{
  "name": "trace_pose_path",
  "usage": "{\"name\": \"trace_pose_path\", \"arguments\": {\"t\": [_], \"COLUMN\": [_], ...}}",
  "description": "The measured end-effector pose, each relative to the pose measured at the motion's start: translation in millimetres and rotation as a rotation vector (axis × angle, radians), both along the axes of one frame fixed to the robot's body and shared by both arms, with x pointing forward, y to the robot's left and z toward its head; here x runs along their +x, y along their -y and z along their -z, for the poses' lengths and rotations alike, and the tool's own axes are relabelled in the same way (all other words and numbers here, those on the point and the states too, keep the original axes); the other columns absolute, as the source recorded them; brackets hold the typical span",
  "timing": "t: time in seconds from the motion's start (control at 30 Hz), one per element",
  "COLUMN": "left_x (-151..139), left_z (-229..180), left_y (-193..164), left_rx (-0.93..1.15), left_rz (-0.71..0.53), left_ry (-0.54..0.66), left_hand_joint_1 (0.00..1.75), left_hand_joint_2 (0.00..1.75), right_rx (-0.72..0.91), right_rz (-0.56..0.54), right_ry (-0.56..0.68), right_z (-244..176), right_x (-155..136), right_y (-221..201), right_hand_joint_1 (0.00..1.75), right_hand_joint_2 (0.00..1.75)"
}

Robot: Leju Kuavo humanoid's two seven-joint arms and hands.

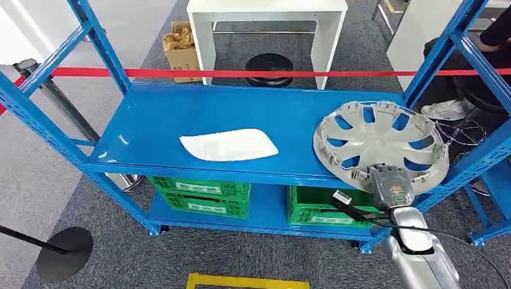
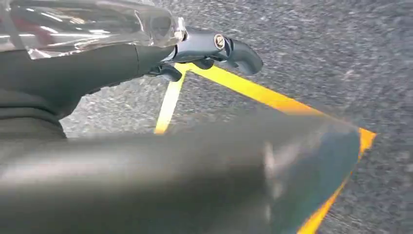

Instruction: Take the parts from the cabinet and place them on the table.

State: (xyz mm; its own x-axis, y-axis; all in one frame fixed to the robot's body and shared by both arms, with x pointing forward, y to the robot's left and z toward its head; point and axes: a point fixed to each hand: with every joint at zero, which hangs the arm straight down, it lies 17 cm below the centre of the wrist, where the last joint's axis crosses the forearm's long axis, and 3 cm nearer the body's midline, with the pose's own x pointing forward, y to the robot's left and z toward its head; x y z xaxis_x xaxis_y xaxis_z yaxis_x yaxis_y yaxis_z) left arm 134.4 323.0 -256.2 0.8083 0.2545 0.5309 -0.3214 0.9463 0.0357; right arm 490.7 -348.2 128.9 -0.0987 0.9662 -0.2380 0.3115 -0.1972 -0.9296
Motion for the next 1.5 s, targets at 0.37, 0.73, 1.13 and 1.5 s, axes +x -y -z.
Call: {"name": "trace_pose_path", "arguments": {"t": [0.37, 0.73, 1.13, 1.5], "left_x": [2.3, 8.9, 23.5, 24.8], "left_z": [-2.0, -4.6, -10.9, -15.1], "left_y": [-8.5, 0.5, 5.2, -13.6], "left_rx": [0.038, 0.012, -0.069, 0.059], "left_rz": [-0.058, -0.047, -0.126, -0.129], "left_ry": [0.016, 0.046, 0.105, 0.131], "left_hand_joint_1": [0.0, 0.0, 0.0, 0.0], "left_hand_joint_2": [1.75, 1.75, 1.75, 1.75], "right_rx": [0.135, 0.631, 1.295, 1.41], "right_rz": [-0.063, -0.224, -0.789, -1.494], "right_ry": [0.092, 0.225, 0.357, 0.076], "right_z": [-28.6, -81.1, -200.7, -266.4], "right_x": [-27.5, -36.2, -67.2, -181.4], "right_y": [-11.3, -37.5, -74.4, -162.4], "right_hand_joint_1": [1.75, 1.75, 1.75, 1.75], "right_hand_joint_2": [1.75, 1.75, 1.75, 1.75]}}
